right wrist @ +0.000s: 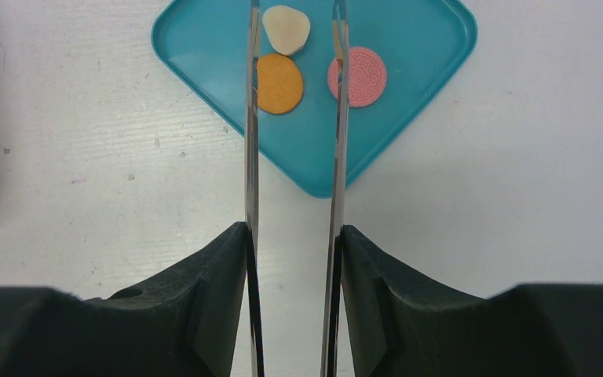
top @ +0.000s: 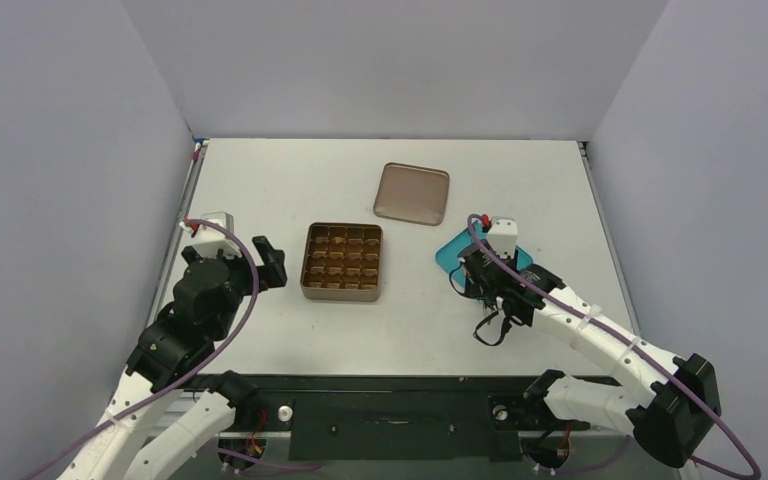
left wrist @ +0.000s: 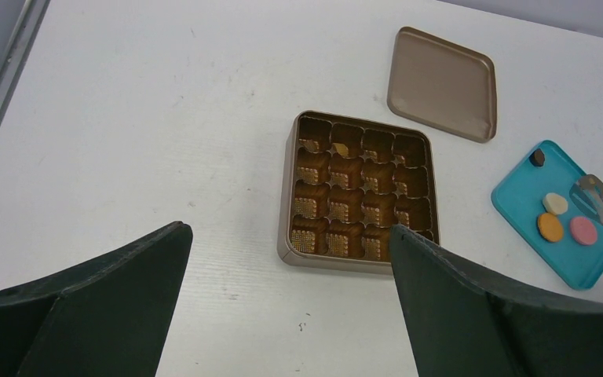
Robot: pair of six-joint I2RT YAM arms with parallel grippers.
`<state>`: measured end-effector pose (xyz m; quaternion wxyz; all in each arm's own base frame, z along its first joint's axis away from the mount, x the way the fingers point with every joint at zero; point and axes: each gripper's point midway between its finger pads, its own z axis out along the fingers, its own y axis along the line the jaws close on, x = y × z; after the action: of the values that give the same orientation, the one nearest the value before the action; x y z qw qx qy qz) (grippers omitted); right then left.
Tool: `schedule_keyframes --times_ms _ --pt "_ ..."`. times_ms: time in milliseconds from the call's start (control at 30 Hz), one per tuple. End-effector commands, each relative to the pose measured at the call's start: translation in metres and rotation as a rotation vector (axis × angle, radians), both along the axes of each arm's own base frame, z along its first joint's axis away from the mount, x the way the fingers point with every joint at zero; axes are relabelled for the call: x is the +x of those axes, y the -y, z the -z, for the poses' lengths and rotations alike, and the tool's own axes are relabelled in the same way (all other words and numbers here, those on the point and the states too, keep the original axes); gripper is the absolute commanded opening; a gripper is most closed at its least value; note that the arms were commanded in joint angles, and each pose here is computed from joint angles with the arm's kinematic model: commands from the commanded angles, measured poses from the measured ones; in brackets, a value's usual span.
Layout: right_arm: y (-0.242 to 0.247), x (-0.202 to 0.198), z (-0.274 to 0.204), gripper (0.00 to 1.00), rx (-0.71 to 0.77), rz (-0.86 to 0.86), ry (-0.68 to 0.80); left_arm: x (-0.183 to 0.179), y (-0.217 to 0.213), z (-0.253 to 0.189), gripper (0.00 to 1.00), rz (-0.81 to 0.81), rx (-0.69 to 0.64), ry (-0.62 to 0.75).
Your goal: Pack the cookies
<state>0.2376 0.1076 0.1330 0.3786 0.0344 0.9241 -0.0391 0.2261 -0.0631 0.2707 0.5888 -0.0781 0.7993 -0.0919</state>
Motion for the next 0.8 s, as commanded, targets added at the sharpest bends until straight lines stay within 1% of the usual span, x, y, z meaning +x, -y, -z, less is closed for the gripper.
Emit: schedule_keyframes --times_ms 0,300,767 --pt "-0.004 0.007 0.001 0.42 0.049 0.021 0.025 0.003 0.002 -0.015 0.97 0.002 -0.035 0.054" --pt "-0.012 0.016 0.012 0.42 0.094 0.019 0.011 0.004 0.002 -0.013 0.97 0.000 -0.031 0.048" --pt "-0.007 0.023 0.030 0.42 0.089 0.041 -0.013 0.005 0.001 -0.012 0.97 -0.002 -0.029 0.044"
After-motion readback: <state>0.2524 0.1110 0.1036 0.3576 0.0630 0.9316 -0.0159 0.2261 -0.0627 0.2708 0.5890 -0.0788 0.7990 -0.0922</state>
